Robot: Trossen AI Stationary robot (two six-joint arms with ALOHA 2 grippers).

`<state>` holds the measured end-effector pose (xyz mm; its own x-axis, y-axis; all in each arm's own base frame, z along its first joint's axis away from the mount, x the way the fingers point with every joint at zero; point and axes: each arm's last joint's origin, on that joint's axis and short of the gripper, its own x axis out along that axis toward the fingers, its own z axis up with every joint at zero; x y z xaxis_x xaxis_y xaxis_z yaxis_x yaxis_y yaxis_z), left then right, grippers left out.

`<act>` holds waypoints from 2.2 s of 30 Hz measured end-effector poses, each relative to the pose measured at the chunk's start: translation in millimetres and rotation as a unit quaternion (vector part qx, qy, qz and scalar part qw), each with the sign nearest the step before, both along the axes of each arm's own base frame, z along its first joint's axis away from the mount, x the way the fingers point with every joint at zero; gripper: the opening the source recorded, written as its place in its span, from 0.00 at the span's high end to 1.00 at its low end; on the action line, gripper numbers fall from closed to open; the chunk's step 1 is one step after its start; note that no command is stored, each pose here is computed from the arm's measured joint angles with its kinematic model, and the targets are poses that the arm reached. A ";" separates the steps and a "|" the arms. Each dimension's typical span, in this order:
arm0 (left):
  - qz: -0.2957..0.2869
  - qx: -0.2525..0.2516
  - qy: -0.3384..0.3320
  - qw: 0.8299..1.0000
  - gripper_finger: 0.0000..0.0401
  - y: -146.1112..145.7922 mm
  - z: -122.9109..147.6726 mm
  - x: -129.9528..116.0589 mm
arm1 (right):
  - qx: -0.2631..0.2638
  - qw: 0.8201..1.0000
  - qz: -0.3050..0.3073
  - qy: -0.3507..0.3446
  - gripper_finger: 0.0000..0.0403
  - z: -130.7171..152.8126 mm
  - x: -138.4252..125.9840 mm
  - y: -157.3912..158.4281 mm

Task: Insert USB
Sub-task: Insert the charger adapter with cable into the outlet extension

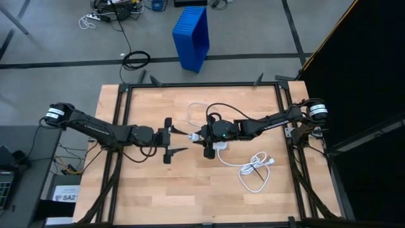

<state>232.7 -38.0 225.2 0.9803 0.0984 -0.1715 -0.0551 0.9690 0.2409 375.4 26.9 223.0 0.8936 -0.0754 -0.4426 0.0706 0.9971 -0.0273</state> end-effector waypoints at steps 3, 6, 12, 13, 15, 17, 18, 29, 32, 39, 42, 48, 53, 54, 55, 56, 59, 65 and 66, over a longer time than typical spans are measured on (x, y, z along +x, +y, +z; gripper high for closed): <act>0.010 0.005 -0.010 1.000 0.31 0.4 1.1 1.3 | -0.004 1.000 0.005 0.000 0.72 0.0 0.0 0.3; 0.017 0.007 -0.012 1.000 0.31 0.8 3.4 2.1 | -0.007 1.000 0.012 0.000 0.72 0.1 0.0 1.2; 0.002 0.015 -0.035 0.999 0.31 -7.9 18.4 -2.5 | -0.019 0.999 -0.032 -0.003 0.72 0.5 -0.1 -1.3; -0.005 0.015 -0.034 0.999 0.31 -10.4 20.5 -5.3 | -0.020 0.999 -0.035 -0.004 0.72 0.7 0.0 -1.7; -0.020 0.015 -0.023 0.999 0.31 -15.3 24.4 -13.4 | -0.023 0.999 -0.041 -0.005 0.72 1.4 -0.4 -2.1; -0.026 -0.014 -0.001 1.000 0.32 -18.0 26.2 -23.7 | -0.024 0.999 -0.040 -0.008 0.72 3.3 -0.8 -1.9; -0.025 -0.037 0.008 0.999 0.32 -18.1 27.9 -28.9 | -0.024 0.999 -0.040 -0.012 0.72 4.1 -0.7 -1.9; 0.033 -0.065 0.067 0.995 0.38 -7.1 -0.2 -25.2 | -0.015 0.999 -0.027 -0.044 0.72 10.0 2.0 -0.7; 0.029 -0.055 0.027 0.998 0.38 -4.7 2.2 -13.2 | -0.014 0.999 -0.023 -0.041 0.72 9.1 1.9 0.6; 0.043 -0.059 0.038 0.997 0.38 8.7 -7.7 -1.7 | -0.028 0.999 0.007 -0.037 0.72 8.5 1.1 8.5; 0.016 -0.069 0.031 0.997 0.38 11.5 -7.6 1.6 | -0.030 0.999 0.016 -0.036 0.72 8.5 1.0 10.6; -0.021 -0.070 0.007 0.997 0.38 11.2 -2.6 3.4 | -0.031 0.999 0.026 -0.036 0.72 8.4 1.1 10.5; -0.022 -0.067 0.008 0.997 0.38 10.9 -5.4 6.3 | -0.031 0.998 0.028 -0.037 0.72 8.5 1.2 10.8; -0.022 -0.066 0.011 0.998 0.38 10.7 -7.2 7.6 | -0.030 0.998 0.030 -0.038 0.72 8.6 1.3 10.9; -0.024 -0.061 0.008 0.998 0.38 10.4 -8.7 9.7 | -0.027 0.998 0.035 -0.040 0.72 8.9 1.5 11.1; -0.025 -0.057 0.002 0.998 0.38 10.1 -9.3 11.8 | -0.026 0.998 0.038 -0.041 0.72 9.1 1.6 11.3; -0.027 -0.045 -0.005 0.999 0.38 9.6 -12.7 16.7 | -0.025 0.998 0.039 -0.040 0.72 9.0 1.5 11.5; -0.028 -0.041 -0.013 0.999 0.38 10.0 -10.8 16.8 | -0.026 0.999 0.039 -0.025 0.72 6.1 0.4 11.3; -0.028 -0.041 -0.015 0.999 0.38 10.1 -10.3 16.7 | -0.025 0.999 0.039 -0.021 0.72 5.5 0.1 11.2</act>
